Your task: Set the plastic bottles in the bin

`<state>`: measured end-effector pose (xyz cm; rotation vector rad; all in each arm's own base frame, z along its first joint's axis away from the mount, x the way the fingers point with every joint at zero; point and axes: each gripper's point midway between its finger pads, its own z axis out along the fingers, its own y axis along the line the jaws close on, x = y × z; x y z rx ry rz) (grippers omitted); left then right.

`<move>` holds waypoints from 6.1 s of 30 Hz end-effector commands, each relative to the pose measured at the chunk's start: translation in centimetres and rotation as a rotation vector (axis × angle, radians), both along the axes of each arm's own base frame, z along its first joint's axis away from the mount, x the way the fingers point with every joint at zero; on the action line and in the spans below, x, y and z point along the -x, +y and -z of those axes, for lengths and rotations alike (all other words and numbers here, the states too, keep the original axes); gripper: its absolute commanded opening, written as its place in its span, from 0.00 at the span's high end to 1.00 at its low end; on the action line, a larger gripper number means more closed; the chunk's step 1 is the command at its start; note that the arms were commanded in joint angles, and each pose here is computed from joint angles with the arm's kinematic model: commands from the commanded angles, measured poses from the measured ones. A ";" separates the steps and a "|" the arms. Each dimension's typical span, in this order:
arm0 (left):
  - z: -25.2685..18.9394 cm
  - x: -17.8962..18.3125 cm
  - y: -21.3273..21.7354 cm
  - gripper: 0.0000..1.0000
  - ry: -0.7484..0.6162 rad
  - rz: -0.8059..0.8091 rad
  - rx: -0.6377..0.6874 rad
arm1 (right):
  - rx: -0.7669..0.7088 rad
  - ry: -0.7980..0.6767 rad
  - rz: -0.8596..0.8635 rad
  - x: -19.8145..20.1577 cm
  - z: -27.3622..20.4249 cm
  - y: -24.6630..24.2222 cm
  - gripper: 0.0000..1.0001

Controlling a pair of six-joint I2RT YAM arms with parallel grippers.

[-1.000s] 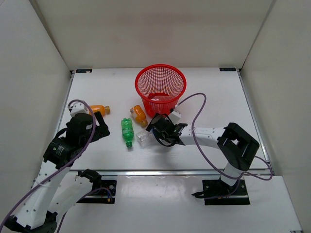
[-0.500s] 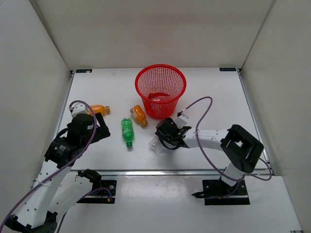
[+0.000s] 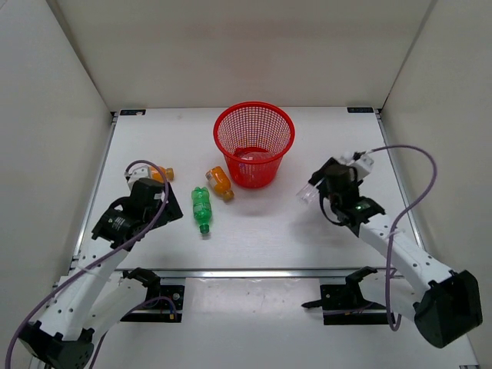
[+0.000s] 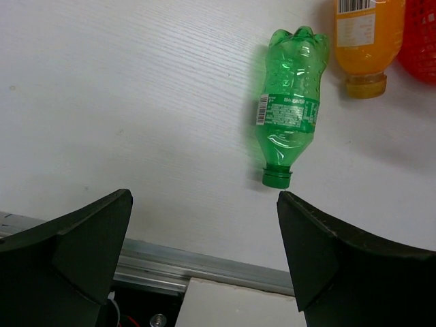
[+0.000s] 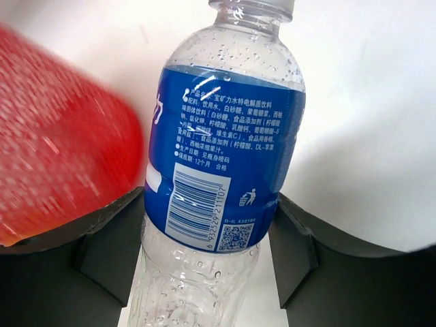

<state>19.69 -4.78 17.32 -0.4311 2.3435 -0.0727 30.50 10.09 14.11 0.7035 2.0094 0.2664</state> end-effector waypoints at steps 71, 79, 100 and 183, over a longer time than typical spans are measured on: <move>-19.3 -20.2 -19.6 0.53 -0.511 0.298 0.169 | 0.364 -0.049 -0.437 0.5 -3.7 -6.8 0.01; -16.7 -25.0 -26.4 0.18 -0.437 0.407 0.178 | 0.361 -0.054 -0.441 1.1 -3.3 -6.6 0.00; -4.7 -7.8 -1.9 0.01 -0.114 -0.088 -0.004 | 0.533 -0.204 -1.279 4.6 -2.8 17.2 0.01; 3.8 -13.3 3.0 0.01 -0.092 -0.542 0.275 | 0.316 -0.320 -0.862 -14.0 -19.4 12.9 0.01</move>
